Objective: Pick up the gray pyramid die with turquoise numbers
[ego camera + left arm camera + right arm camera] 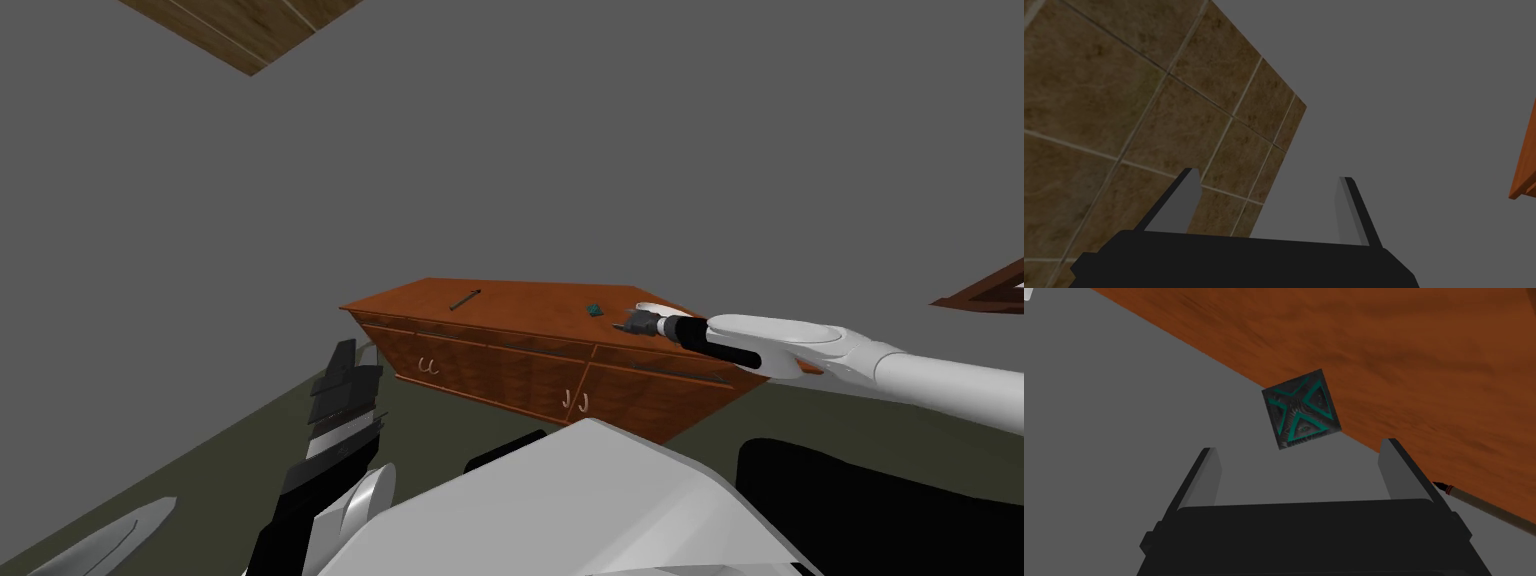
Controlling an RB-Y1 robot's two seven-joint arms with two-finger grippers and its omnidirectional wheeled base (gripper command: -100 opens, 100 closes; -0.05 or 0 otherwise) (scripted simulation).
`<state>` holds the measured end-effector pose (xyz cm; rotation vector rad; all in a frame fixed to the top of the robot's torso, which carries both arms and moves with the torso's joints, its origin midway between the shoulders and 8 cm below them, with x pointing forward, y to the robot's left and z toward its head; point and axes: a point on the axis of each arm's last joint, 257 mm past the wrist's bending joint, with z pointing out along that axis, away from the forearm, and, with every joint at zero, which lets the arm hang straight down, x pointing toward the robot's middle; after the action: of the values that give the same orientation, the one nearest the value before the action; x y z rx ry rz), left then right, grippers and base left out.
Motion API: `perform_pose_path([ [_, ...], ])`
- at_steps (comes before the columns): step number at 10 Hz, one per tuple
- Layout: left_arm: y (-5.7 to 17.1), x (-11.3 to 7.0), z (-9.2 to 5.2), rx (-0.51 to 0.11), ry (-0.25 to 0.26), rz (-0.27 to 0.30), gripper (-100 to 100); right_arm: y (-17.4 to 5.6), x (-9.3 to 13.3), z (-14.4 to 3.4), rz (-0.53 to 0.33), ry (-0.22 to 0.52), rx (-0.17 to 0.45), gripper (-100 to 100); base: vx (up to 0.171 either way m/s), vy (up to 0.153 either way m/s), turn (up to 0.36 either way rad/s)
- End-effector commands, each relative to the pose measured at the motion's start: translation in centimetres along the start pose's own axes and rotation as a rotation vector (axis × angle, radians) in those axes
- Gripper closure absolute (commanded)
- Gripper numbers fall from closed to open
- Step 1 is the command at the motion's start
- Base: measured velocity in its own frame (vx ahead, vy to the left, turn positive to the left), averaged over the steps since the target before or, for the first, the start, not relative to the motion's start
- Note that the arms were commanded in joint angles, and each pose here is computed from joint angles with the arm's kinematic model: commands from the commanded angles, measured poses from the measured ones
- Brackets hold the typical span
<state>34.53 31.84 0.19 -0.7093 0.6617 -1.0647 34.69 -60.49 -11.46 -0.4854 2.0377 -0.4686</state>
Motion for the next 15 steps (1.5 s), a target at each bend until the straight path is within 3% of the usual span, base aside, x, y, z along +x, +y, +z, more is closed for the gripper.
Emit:
perform_pose_path([
  [1, 0.0, 0.0, 0.0, 0.0, 0.0, 0.0, 0, -0.4, -0.4, 0.6, -0.044, 0.008, -0.007, -100, 0.035, 0.049, -0.029],
  [9, 0.0, 0.0, 0.0, 0.0, 0.0, 0.0, 0, -3.0, -1.9, 4.1, -0.394, 0.091, -0.03, -100, 0.059, 0.055, -0.052],
  [15, 0.0, 0.0, 0.0, 0.0, 0.0, 0.0, 0, -2.7, -2.2, 6.4, -0.582, 0.134, -0.079, -100, 0.045, 0.043, -0.052],
])
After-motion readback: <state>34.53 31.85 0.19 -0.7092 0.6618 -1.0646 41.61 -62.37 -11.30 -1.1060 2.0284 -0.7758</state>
